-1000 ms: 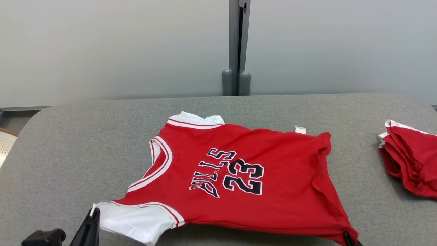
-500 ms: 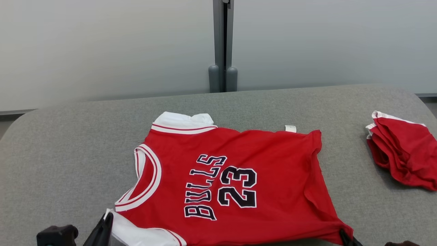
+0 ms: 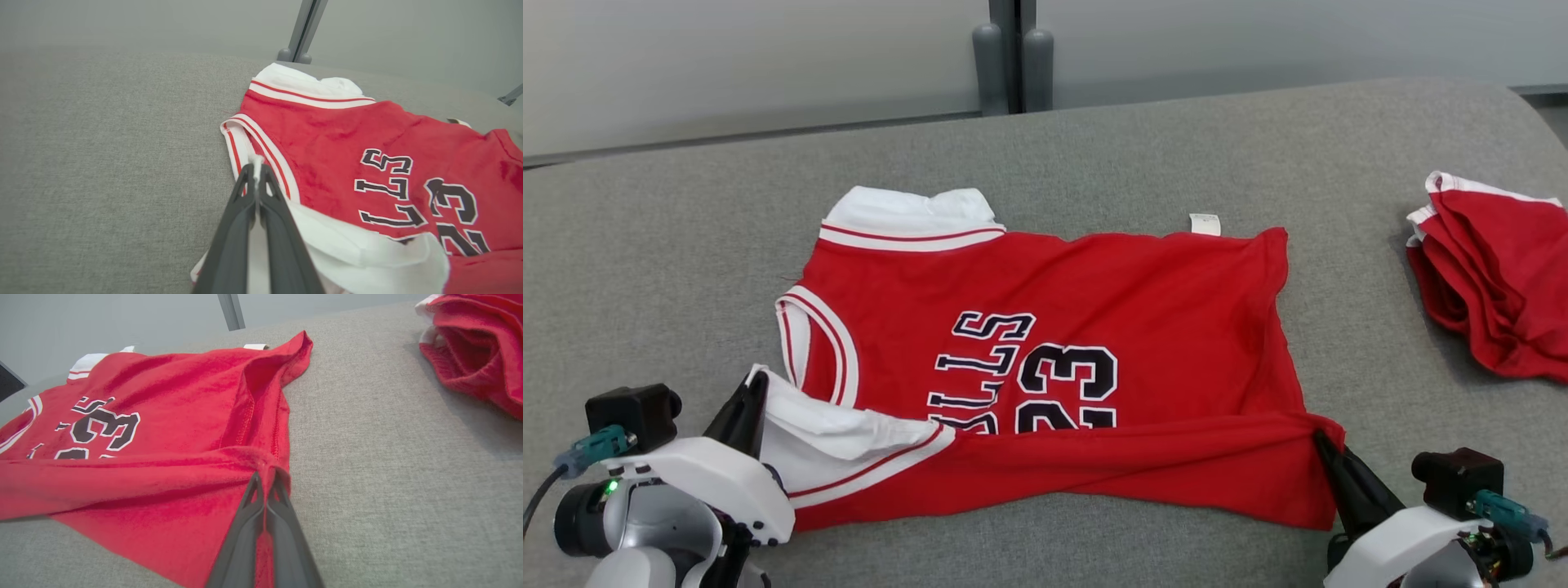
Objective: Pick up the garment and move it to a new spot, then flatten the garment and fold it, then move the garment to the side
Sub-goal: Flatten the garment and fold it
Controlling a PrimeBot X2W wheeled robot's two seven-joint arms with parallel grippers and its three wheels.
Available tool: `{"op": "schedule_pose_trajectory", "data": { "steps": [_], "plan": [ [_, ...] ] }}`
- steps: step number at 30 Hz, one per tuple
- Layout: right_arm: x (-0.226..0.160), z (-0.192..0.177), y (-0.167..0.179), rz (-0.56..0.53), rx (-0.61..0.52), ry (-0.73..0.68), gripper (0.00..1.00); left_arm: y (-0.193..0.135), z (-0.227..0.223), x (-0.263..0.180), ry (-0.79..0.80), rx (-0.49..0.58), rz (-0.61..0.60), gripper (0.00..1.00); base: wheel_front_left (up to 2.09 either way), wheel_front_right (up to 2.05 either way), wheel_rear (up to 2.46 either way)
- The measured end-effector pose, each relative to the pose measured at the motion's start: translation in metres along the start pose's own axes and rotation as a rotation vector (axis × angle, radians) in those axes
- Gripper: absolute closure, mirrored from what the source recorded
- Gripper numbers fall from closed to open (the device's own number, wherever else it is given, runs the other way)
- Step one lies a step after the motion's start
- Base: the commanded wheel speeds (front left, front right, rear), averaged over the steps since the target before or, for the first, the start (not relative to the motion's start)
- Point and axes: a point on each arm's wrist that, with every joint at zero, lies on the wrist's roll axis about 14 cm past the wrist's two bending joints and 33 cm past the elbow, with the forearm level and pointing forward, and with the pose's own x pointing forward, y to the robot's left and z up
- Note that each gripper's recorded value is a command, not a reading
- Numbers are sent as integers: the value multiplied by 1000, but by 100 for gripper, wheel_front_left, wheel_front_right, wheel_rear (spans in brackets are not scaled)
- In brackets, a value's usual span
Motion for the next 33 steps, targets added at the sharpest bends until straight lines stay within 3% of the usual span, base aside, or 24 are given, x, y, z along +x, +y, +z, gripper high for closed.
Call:
{"op": "schedule_pose_trajectory", "data": {
  "steps": [2, 3, 5, 6, 7, 14, 21, 33],
  "plan": [
    [6, -4, -3, -4, 4, 9, 100, -2, -4, 12, 4, -13, -12, 100, 0, 0, 0],
    [9, -6, -5, -6, 6, 14, 91, -4, -4, 17, 1, -26, -19, 92, 0, 0, 0],
    [13, -5, -7, -11, 2, 8, 20, -8, -5, 26, -12, -47, -41, 76, 0, 0, 0],
    [15, -4, -8, -9, -1, 0, 0, -8, -6, 30, -16, -45, -46, 50, 0, 0, 0],
    [18, -1, -8, -8, -3, -13, 0, -8, -6, 33, -23, -46, -47, 0, 0, 0, 0],
    [19, 34, -7, 10, -84, -181, 0, -2, 18, 37, -190, 29, -14, 0, 0, 0, 0],
    [-5, 79, 0, -9, -168, -374, 0, -5, 41, 6, -397, 117, 36, 0, 0, 0, 0],
    [-53, 81, 16, -27, -156, -405, 0, -15, 33, -57, -439, 129, 74, 0, 0, 0, 0]
  ]
}}
